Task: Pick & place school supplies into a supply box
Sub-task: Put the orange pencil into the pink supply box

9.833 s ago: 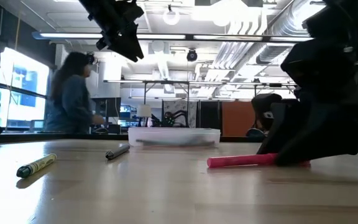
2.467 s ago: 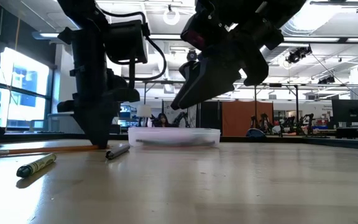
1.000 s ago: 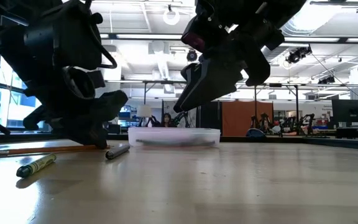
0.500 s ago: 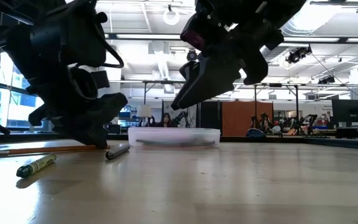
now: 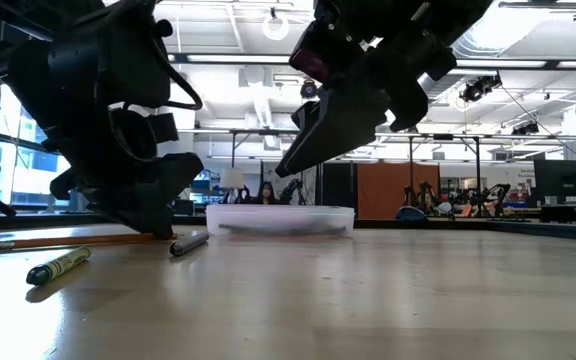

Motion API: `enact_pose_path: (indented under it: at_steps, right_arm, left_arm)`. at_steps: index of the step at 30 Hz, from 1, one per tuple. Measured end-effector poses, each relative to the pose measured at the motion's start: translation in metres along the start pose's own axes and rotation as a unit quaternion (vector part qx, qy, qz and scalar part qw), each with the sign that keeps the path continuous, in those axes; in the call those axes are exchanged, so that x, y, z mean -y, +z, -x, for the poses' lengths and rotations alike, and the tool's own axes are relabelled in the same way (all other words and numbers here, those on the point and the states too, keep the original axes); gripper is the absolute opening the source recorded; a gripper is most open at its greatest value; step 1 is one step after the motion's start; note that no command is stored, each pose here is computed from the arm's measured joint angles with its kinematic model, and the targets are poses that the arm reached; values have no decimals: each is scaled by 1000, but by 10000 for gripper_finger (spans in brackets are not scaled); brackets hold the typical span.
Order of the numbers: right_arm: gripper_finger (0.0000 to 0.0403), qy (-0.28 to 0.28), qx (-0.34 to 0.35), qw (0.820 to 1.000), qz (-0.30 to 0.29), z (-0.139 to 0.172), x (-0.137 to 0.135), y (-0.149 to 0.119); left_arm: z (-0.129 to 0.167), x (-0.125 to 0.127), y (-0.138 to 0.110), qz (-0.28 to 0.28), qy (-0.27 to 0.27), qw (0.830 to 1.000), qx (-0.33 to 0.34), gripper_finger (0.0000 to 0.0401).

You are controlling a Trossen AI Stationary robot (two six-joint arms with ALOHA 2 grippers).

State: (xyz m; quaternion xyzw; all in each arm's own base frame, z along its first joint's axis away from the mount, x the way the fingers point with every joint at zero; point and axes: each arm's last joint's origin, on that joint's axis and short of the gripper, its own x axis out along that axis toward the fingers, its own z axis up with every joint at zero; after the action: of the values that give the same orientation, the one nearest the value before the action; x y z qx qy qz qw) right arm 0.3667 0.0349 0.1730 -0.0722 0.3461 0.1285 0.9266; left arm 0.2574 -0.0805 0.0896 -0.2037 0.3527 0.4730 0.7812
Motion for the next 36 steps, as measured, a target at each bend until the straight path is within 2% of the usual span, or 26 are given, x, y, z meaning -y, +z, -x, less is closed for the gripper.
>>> enact_pose_path:
  at_steps: [8, 11, 17, 26, 29, 32, 36]
  right_arm:
    - [119, 3, -12, 1000, -21, 0, -1, -2]
    - [119, 5, -26, 999, -23, 0, -2, -5]
    - [119, 7, -41, 999, -36, 0, -2, -8]
    - [119, 7, -41, 999, -34, 0, -2, -8]
    - [119, 7, -41, 999, -33, 0, -2, -8]
    - [119, 7, -41, 999, -26, 0, -2, -8]
    - [119, 8, -40, 999, -14, 0, -2, -8]
  left_arm:
    - [6, 0, -12, 12, -17, 1000, 15, 117]
    - [3, -6, -22, 42, -21, 998, 34, 117]
    - [-2, -13, -45, 77, -47, 989, 114, 117]
    - [-16, -10, -59, 66, -50, 979, 186, 117]
    - [-18, -10, -61, 60, -49, 979, 188, 116]
    - [-18, -8, -63, 54, -51, 980, 184, 98]
    - [-18, -7, -63, 52, -55, 980, 186, 41]
